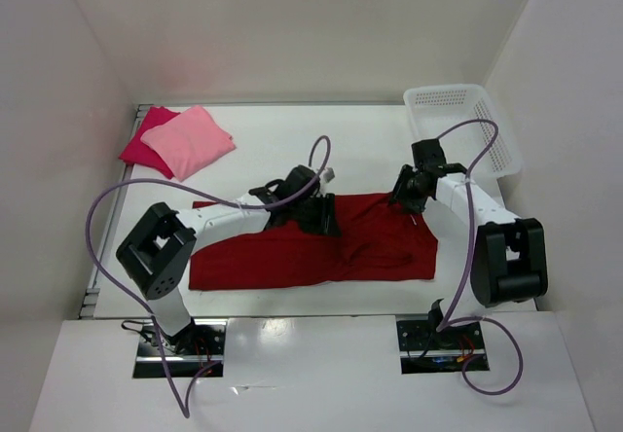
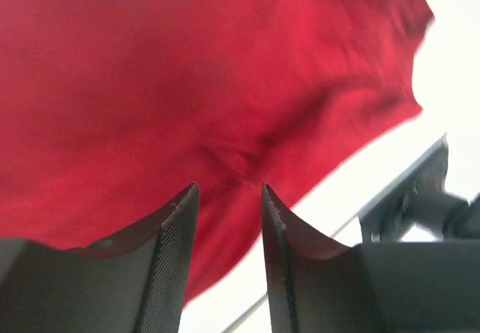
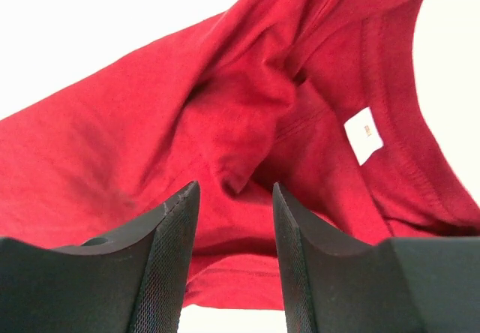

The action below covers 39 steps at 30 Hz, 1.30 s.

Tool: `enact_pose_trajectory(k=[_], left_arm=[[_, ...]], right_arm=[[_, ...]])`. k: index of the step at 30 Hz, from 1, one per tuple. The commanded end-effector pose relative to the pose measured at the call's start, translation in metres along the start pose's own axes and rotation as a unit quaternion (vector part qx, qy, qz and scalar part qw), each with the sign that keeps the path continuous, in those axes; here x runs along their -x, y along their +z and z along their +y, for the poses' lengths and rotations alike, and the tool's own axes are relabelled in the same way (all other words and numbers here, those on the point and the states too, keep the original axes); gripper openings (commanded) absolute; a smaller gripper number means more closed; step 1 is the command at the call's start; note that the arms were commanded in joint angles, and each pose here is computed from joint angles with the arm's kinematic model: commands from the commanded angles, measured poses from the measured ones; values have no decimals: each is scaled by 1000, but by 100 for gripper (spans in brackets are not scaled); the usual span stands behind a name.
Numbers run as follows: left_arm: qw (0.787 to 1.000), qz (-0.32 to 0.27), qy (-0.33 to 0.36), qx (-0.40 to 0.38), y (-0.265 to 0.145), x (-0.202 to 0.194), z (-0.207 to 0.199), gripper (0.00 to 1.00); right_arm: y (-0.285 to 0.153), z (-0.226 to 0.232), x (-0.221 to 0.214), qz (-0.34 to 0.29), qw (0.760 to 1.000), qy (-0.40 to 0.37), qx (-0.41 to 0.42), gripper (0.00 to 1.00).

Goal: Fold and stack the t-shirts
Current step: Fold the other side of the tshirt into a rectangle

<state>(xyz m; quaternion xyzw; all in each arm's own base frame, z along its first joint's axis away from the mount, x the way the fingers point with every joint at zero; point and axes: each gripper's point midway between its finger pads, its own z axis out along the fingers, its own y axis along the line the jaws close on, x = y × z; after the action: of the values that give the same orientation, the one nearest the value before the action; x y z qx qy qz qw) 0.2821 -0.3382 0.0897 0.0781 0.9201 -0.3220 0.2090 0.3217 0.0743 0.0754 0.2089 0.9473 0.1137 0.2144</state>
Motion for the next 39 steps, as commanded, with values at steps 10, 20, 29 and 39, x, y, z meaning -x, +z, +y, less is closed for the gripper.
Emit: enact_pose_trajectory(k=[10, 20, 29, 39], left_arm=[[995, 70, -13, -63, -1, -38, -44, 63], [987, 125, -81, -55, 24, -64, -36, 68], [987, 108, -106, -48, 26, -55, -39, 72], [982, 76, -166, -40, 24, -48, -39, 64]], right_arm=[[19, 17, 30, -20, 1000, 2, 23, 41], [29, 15, 31, -15, 1000, 3, 16, 35], [16, 24, 42, -39, 999, 5, 31, 34], [12, 29, 34, -27, 998, 4, 51, 34]])
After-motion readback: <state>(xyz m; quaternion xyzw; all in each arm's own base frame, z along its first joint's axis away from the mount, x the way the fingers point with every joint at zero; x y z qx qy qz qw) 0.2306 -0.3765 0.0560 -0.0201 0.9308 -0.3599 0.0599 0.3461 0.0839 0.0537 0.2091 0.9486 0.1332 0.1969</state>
